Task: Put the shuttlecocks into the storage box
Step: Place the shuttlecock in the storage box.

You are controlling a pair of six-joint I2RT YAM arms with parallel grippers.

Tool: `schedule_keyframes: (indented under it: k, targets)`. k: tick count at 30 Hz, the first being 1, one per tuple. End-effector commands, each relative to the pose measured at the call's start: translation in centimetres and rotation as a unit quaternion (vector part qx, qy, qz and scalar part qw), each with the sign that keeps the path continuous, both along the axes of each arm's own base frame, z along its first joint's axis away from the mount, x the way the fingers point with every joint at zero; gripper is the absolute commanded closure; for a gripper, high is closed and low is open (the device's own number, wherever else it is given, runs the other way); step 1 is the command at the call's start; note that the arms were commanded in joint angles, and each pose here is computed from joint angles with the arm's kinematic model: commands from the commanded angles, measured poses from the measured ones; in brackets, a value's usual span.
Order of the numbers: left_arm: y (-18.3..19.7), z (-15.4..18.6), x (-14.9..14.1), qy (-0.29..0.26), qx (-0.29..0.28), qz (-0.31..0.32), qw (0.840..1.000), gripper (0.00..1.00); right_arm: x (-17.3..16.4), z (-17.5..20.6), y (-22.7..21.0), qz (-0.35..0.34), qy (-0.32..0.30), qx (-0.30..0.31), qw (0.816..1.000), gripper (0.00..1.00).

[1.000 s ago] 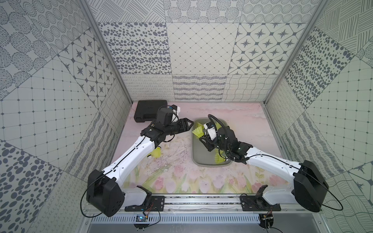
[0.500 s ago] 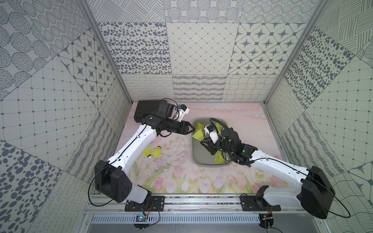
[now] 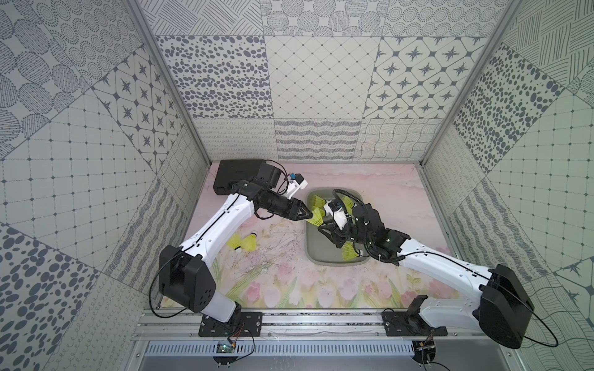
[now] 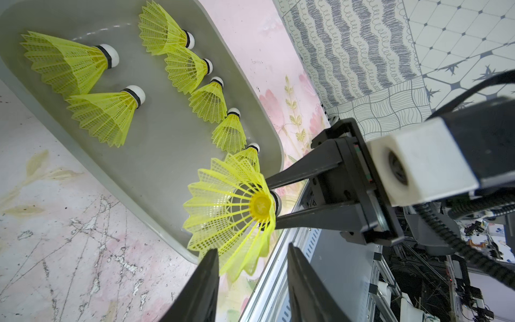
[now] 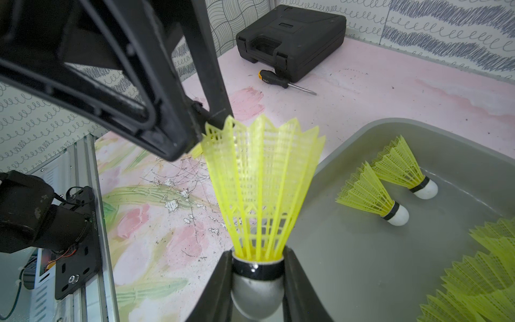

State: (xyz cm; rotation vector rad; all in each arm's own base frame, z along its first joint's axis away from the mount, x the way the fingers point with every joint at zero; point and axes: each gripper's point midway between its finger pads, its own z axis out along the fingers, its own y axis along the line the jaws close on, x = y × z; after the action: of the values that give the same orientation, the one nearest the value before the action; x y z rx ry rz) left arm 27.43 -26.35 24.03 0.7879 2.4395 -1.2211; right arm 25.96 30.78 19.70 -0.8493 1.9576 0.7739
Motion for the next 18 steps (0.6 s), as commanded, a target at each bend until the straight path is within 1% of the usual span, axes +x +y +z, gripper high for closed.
schedule_keyframes:
  k: [1,9,13,15,18]
  targets:
    - [-0.6,0.83,-1.42,0.008,-0.025,-0.039,0.999,0.61,0.02,1.12,0.47,0.012,-0.013,0.011,1.0,0.77]
    - [-0.88,0.64,-1.55,0.013,-0.026,-0.044,0.999,0.69,0.03,0.92,0.75,0.017,-0.006,0.011,1.0,0.77]
    - [-0.91,0.53,-1.67,0.016,-0.025,-0.046,0.999,0.77,0.04,0.88,0.77,0.016,-0.006,0.01,1.0,0.77]
    - [-0.77,0.37,-1.62,0.015,-0.019,-0.043,0.999,0.76,0.01,0.8,0.75,0.016,-0.004,0.01,1.0,0.77]
    - [-0.57,0.26,-1.53,0.009,-0.01,-0.039,0.999,0.7,-0.05,0.76,0.75,0.017,-0.003,0.009,1.0,0.77]
